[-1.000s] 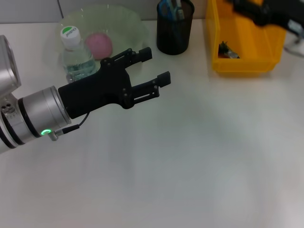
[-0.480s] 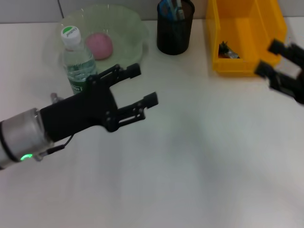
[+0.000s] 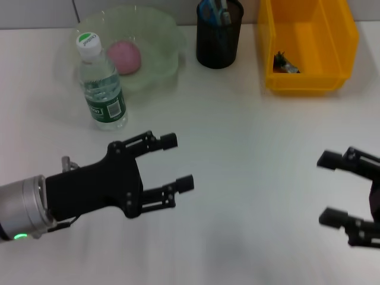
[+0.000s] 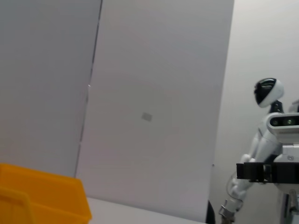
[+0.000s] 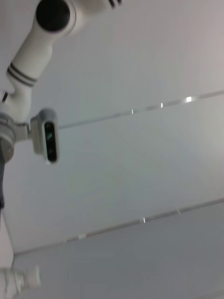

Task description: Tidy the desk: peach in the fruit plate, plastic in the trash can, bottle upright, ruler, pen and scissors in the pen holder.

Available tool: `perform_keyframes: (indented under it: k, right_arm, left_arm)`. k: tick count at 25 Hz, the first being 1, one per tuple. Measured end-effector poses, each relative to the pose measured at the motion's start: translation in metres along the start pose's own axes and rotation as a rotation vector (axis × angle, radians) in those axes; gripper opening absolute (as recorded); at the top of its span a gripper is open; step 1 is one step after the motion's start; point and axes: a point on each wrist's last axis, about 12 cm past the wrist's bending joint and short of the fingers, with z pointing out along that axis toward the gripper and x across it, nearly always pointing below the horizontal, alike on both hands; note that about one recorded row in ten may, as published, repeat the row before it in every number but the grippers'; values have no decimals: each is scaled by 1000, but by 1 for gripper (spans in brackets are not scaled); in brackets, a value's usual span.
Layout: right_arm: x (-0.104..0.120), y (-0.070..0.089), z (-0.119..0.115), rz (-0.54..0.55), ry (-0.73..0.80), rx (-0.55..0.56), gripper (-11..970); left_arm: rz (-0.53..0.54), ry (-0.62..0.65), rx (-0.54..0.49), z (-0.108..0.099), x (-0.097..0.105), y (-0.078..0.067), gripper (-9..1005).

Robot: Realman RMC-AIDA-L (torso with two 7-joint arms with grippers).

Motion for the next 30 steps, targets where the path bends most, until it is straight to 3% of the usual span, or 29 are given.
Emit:
perform_keyframes:
  k: [12,30]
  right_arm:
    - [17,9,3,50,33,-36,820]
    - [28,4,9,71,81,-17,820]
  left_arm:
    - [-7,14,56,-2,2,-7,784]
    - [-18,19,63,-4,6,-12,784]
